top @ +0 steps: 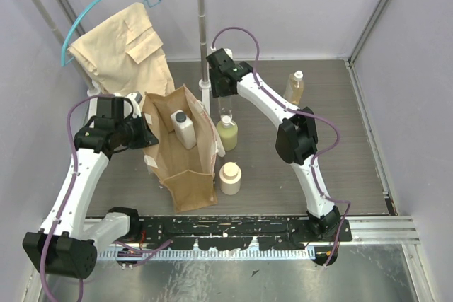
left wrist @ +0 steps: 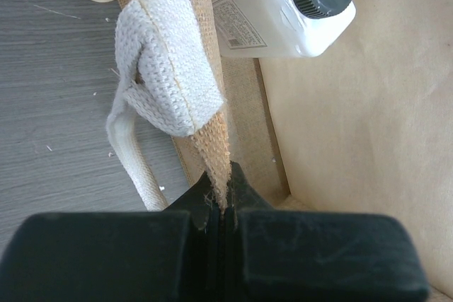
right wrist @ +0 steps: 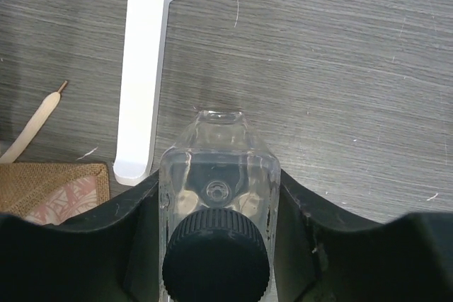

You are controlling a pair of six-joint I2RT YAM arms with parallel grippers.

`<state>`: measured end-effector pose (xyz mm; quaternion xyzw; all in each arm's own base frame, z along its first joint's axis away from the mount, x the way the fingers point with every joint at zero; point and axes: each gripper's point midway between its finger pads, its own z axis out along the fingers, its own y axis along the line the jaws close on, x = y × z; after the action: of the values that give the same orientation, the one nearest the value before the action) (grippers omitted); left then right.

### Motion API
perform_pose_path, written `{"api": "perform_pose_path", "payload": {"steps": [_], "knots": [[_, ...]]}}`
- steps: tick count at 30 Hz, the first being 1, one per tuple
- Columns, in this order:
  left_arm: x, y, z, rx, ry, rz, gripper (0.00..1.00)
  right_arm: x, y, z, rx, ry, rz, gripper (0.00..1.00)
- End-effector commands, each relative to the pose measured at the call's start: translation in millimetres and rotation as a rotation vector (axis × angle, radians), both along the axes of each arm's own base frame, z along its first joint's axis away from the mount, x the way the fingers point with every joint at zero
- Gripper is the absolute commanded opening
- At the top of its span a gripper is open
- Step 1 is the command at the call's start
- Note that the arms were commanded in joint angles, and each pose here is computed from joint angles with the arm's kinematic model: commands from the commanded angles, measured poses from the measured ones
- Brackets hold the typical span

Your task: Place the personal care products into the canvas bag

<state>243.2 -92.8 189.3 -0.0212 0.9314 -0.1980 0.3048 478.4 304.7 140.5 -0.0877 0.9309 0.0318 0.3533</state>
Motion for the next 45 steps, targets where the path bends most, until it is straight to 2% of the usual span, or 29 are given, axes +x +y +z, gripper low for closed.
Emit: {"api": "perform_pose_path", "payload": {"steps": [1, 7, 9, 12, 23, 29, 35, 40, 45], "knots": [[-4.8, 0.2, -16.4, 0.014, 0.047, -0.017, 0.0, 6.3, -1.6, 6.4, 0.004, -0.027, 0.002, 0.45], [-5.3, -1.1, -17.3, 0.008, 0.05, -0.02, 0.0, -2.6, -10.9, 28.5, -0.012, -0.039, 0.005, 0.2], [-5.2, -1.4, -17.4, 0.005, 0.05, -0.02, 0.0, -7.3, -14.9, 44.1, -0.009, -0.052, 0.006, 0.1], [-5.1, -1.5, -18.1, 0.005, 0.052, -0.02, 0.0, -16.5, -19.8, 77.3, 0.012, -0.093, 0.015, 0.01], [-4.4, -1.3, -21.1, 0.008, 0.063, -0.019, 0.0, -75.0, -21.9, 216.8, 0.141, -0.317, 0.128, 0.01], [-3.7, -0.6, -23.0, 0.012, 0.07, -0.015, 0.0, -125.9, -5.1, 285.4, 0.24, -0.438, 0.237, 0.01], [-3.3, 1.1, -24.5, 0.021, 0.075, -0.007, 0.0, -178.6, 19.1, 322.8, 0.301, -0.49, 0.349, 0.01], [-3.5, 2.6, -24.1, 0.028, 0.075, 0.0, 0.0, -206.9, 34.2, 344.1, 0.34, -0.536, 0.407, 0.01], [-3.9, 4.3, -19.9, 0.034, 0.073, 0.007, 0.0, -220.7, 61.4, 336.2, 0.381, -0.508, 0.475, 0.01]]}}
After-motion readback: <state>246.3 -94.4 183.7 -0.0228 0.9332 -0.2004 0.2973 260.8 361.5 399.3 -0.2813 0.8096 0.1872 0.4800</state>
